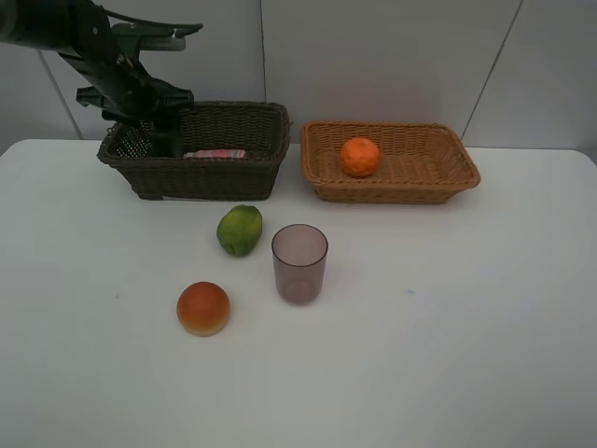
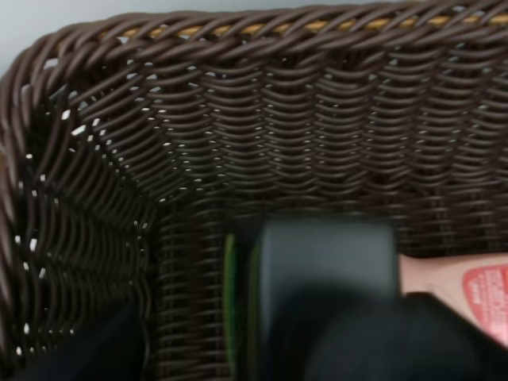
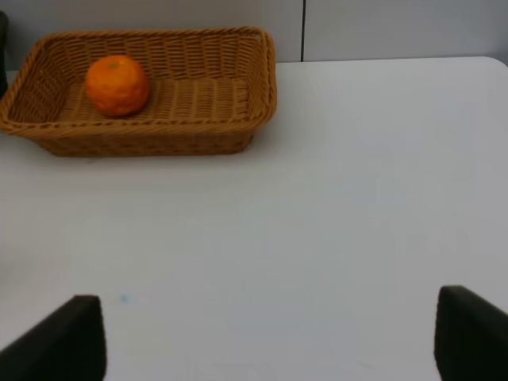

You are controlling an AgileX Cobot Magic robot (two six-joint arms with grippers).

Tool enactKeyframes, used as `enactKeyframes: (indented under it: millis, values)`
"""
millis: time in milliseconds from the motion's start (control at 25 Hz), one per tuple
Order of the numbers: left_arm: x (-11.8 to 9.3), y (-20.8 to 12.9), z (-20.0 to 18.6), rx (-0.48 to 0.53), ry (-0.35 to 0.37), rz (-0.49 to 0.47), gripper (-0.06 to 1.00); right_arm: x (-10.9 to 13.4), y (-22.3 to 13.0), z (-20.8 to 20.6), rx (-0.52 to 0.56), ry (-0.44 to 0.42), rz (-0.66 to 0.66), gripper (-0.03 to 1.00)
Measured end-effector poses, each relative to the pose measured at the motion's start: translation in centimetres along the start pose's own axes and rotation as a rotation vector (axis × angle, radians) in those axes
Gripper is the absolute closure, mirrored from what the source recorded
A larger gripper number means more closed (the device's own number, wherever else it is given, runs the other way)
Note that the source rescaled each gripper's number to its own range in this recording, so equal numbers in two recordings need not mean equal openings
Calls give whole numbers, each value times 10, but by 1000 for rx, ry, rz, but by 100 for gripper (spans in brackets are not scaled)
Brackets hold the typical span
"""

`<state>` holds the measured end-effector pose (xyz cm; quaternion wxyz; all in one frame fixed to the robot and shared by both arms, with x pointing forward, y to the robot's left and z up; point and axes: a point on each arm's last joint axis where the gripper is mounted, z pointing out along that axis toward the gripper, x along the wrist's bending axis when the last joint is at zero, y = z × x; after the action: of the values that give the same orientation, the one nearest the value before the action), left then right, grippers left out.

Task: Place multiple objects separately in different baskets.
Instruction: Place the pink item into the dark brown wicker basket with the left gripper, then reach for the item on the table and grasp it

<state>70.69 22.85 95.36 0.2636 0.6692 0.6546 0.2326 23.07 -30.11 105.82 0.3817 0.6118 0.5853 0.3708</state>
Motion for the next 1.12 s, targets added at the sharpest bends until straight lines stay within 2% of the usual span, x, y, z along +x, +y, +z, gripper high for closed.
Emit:
enactKeyframes:
  millis: [80, 320, 680, 920, 1120]
  values:
    - [-1, 2, -5, -1, -2, -6, -3, 0, 0, 0, 0, 0, 0, 17]
    - [-10, 21, -49, -37, -14, -1, -5, 0, 0, 0, 0, 0, 0, 17]
    - [-49, 13, -106, 116, -33, 96, -5, 0, 0, 0, 0, 0, 0, 17]
    - [-85, -3, -127, 213, -74, 258, -5, 0, 0, 0, 0, 0, 0, 17]
    - [-127, -22, -138, 267, -176, 427, -5, 0, 0, 0, 0, 0, 0, 17]
